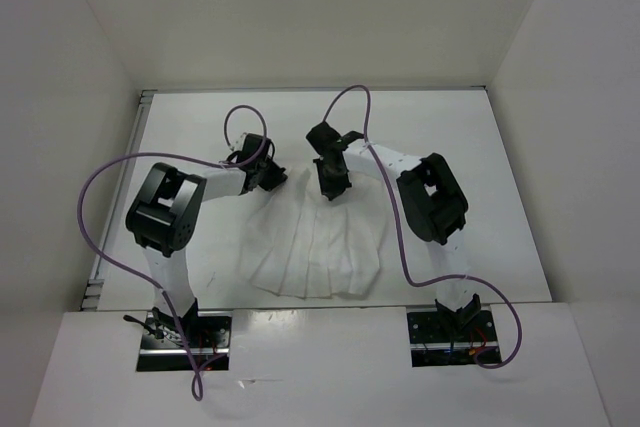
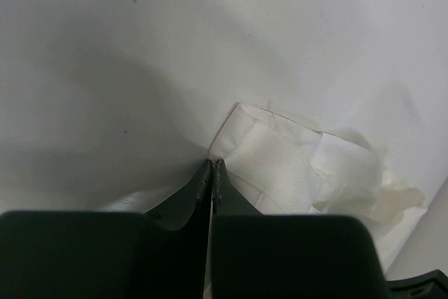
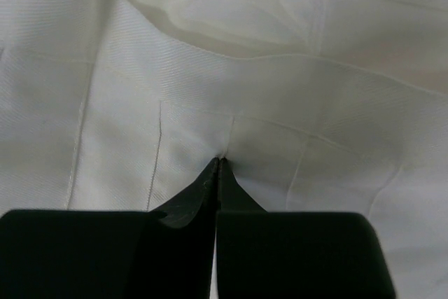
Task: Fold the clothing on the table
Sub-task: Flatten the skirt out
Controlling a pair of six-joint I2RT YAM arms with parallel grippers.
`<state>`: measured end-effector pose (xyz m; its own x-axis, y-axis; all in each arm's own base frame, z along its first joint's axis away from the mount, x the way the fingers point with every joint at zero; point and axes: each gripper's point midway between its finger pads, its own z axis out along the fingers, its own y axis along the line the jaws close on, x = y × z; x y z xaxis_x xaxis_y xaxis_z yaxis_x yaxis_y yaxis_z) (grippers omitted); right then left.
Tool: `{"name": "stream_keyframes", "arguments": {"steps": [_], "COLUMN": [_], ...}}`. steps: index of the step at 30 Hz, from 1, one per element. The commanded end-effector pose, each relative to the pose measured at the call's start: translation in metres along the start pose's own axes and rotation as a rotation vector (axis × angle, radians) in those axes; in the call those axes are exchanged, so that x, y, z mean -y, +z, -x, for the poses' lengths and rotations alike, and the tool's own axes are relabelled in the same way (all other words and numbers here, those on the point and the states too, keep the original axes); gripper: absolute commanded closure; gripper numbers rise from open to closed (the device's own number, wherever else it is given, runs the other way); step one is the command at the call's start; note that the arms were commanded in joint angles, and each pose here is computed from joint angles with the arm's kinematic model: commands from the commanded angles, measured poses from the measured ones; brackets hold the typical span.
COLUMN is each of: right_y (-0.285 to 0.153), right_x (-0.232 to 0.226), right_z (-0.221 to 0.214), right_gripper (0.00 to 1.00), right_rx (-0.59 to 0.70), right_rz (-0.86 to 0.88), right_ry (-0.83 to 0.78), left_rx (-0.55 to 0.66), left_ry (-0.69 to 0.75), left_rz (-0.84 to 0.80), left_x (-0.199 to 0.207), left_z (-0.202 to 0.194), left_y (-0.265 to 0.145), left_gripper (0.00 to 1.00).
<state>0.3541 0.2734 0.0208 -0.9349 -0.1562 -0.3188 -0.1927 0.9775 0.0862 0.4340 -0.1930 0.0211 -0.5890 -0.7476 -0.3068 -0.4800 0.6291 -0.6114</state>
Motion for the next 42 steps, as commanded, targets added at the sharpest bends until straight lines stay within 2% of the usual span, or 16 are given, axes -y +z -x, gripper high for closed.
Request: {"name": "stream_keyframes", "arguments": {"steps": [1,5,6,8,11,14,19,27,33,36,37,39,40,42], "right_y": [-0.027,-0.065,-0.072,-0.093,-0.107,-0.103,-0.070,-0.034,-0.007,0.005,0.007,0.012,0.007,-0.004], "right_x": [-0.011,0.013,0.021,0.045,0.075,0.102,0.099,0.070,0.048,0.041,0.033,0.035,0.042,0.052], "right_z": [0.013,0.036,0.038,0.052,0.057,0.067,0.065,0.064,0.049,0.038,0.033,0.028,0.031,0.036], "right_gripper": [1.00,1.00,0.93,0.70,0.58,0.50,0.46,0.42,0.43,0.60,0.78,0.95,1.00,1.00], "right_rx": [0.062,0.155,0.168,0.226,0.259,0.280,0.212,0.146,0.087,0.043,0.025,0.008,0.036,0.070], "right_rz": [0.063,0.012,-0.004,-0.023,-0.049,-0.064,-0.045,0.120,0.172,0.200,0.222,0.216,0.176,0.112], "right_ry": [0.018,0.086,0.099,0.165,0.237,0.300,0.259,0.182,0.126,0.109,0.089,0.091,0.092,0.133], "left_rx": [-0.036,-0.005,0.012,0.073,0.125,0.129,0.114,0.114,0.104,0.096,0.087,0.094,0.099,0.127], "left_ry": [0.070,0.104,0.104,0.132,0.166,0.177,0.196,0.196,0.188,0.173,0.173,0.164,0.173,0.180], "left_rz": [0.184,0.132,0.119,0.077,0.016,-0.019,-0.028,-0.028,-0.013,-0.007,-0.012,-0.007,-0.015,-0.017], "left_x": [-0.051,-0.039,-0.037,-0.022,-0.002,0.005,0.004,0.004,-0.001,-0.004,-0.003,-0.005,-0.002,-0.001], "left_z": [-0.017,-0.004,0.004,0.025,0.038,0.039,0.035,0.035,0.032,0.033,0.031,0.036,0.038,0.052], "left_y": [0.006,-0.027,-0.037,-0.067,-0.101,-0.117,-0.119,-0.119,-0.113,-0.110,-0.111,-0.110,-0.111,-0.117], "left_gripper": [1.00,1.00,1.00,1.00,1.00,1.00,1.00,1.00,1.00,1.00,1.00,1.00,1.00,1.00]}}
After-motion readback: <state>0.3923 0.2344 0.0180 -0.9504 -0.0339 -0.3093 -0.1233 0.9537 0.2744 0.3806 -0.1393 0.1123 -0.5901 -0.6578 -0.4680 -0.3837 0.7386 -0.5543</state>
